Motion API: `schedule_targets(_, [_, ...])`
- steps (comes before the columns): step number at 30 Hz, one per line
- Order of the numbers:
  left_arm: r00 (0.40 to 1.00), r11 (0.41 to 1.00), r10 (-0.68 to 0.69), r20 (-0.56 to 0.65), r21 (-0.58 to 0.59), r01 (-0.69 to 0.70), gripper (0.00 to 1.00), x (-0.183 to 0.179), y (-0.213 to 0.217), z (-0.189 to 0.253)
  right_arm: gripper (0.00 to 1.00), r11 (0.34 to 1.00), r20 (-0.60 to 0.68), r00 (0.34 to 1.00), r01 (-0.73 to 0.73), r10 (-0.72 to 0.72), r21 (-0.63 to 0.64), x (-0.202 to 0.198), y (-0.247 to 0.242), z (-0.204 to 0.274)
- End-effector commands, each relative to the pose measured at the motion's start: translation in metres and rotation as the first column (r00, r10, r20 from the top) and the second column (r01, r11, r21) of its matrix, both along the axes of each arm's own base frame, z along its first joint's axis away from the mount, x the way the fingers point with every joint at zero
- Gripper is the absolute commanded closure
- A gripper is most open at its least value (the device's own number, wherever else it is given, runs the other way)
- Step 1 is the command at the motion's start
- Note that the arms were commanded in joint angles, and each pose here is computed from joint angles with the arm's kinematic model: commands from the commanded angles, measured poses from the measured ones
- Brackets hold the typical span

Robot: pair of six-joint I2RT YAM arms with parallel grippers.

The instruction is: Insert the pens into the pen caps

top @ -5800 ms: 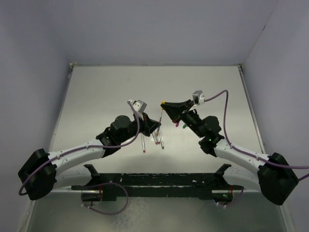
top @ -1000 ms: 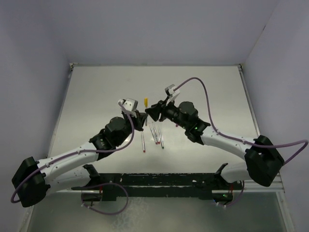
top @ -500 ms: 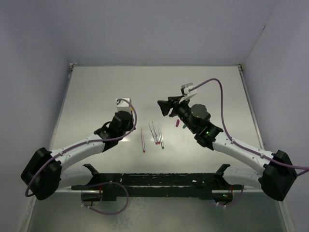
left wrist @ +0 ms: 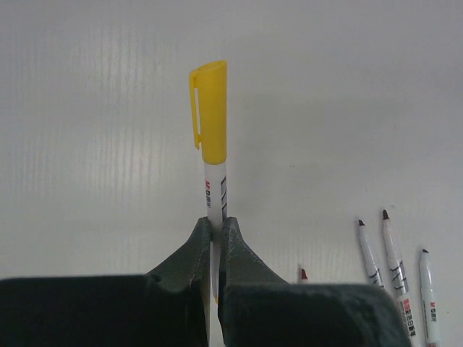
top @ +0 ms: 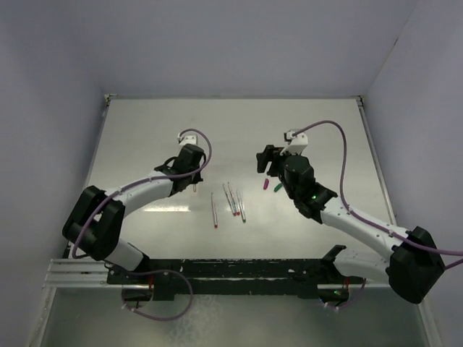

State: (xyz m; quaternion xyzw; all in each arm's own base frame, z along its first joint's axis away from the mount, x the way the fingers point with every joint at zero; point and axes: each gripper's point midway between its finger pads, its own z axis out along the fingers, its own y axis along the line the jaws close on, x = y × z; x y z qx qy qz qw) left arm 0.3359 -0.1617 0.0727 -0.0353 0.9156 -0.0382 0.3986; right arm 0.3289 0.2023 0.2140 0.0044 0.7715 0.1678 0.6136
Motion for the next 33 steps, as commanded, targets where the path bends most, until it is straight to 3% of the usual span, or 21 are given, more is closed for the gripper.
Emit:
schedule_targets(1, [0.999,0.999,0.042,-0.025,-0.015,-0.042,1.0,0.016,0.004,0.002,0.29,0.995,-0.017,0.997,0.077,-0.076,0.056,0.001,-0.021,-0.005])
schedule_targets(15, [0.986,0.993,0.102,-0.134,0.077,-0.092,0.98,0.038,0.02,-0.046,0.32,0.99,-0.029,0.992,0.128,-0.126,0.056,-0.002,-0.043,-0.016])
schedule_targets(18, [0.984,0.992,0.108,-0.144,0.078,-0.098,0.88,0.038,0.02,-0.053,0.32,0.991,-0.031,0.992,0.122,-0.12,0.054,-0.003,-0.042,-0.018])
schedule_targets(21, [0.982,0.992,0.107,-0.156,0.079,-0.096,0.67,0.037,0.019,-0.057,0.32,0.992,-0.031,0.993,0.113,-0.112,0.055,-0.004,-0.041,-0.02])
schedule_targets(25, [0.982,0.992,0.108,-0.157,0.078,-0.097,0.52,0.038,0.018,-0.056,0.33,0.993,-0.032,0.994,0.101,-0.1,0.055,-0.003,-0.038,-0.021])
schedule_targets(28, [0.982,0.991,0.117,-0.15,0.079,-0.106,0.33,0.038,0.02,-0.051,0.34,0.994,-0.03,0.995,0.097,-0.096,0.057,-0.003,-0.037,-0.02])
schedule_targets(33, [0.987,0.992,0.119,-0.11,0.054,-0.113,0.29,0.037,0.021,-0.024,0.35,0.994,-0.024,0.995,0.099,-0.098,0.054,-0.002,-0.038,-0.017])
